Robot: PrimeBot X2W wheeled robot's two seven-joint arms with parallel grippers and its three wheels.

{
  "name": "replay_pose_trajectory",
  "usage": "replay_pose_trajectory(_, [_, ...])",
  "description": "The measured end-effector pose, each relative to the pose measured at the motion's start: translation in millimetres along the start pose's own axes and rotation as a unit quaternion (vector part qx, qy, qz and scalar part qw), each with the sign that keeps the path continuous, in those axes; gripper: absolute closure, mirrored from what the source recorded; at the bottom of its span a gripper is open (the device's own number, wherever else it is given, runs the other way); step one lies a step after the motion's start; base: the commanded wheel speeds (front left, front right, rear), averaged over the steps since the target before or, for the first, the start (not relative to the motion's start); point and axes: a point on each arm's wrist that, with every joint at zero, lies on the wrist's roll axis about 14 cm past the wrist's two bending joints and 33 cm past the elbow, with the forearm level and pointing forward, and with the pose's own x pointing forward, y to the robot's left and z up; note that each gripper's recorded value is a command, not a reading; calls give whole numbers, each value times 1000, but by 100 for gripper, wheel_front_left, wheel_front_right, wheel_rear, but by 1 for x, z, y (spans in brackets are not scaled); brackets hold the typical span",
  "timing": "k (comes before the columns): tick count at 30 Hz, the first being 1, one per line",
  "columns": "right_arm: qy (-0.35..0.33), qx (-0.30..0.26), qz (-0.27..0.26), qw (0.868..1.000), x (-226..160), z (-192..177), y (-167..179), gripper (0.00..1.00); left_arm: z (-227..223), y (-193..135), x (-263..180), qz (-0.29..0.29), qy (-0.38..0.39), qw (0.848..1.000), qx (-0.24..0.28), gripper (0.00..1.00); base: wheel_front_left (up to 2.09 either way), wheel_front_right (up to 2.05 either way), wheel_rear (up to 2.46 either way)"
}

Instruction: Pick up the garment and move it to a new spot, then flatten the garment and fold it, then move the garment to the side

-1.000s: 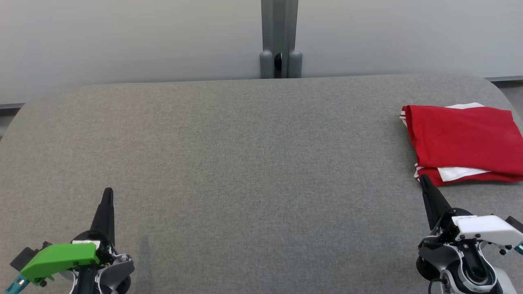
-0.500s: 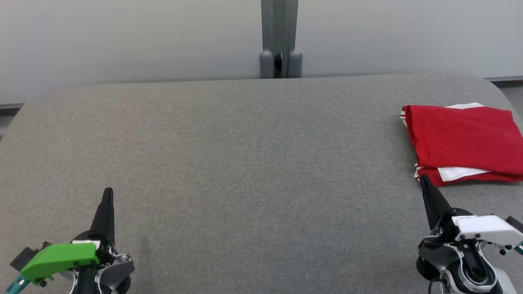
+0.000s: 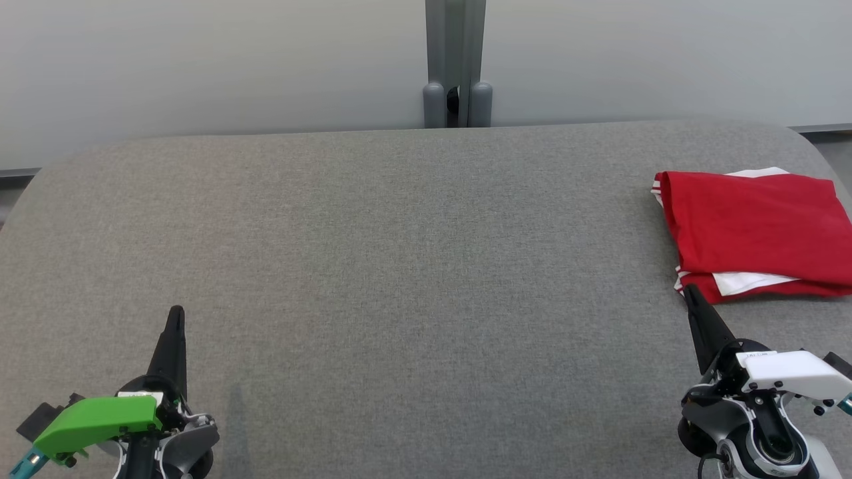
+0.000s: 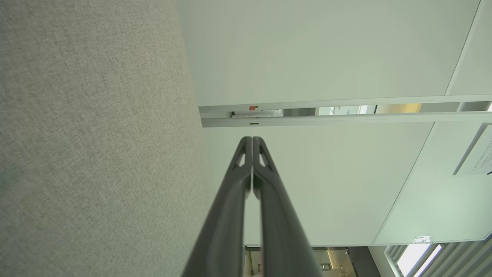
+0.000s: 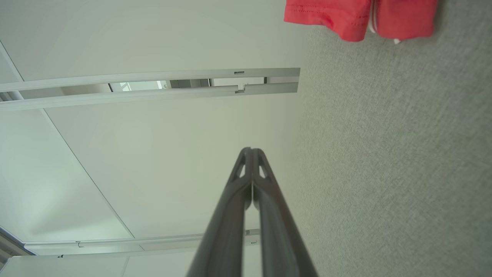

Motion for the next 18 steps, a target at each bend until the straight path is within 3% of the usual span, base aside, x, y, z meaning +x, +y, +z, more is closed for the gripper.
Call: replay_pose_trajectory(18, [0, 0, 0, 1000, 0, 0, 0, 100, 0, 0, 0, 0, 0, 1000, 0, 100, 0, 0, 0])
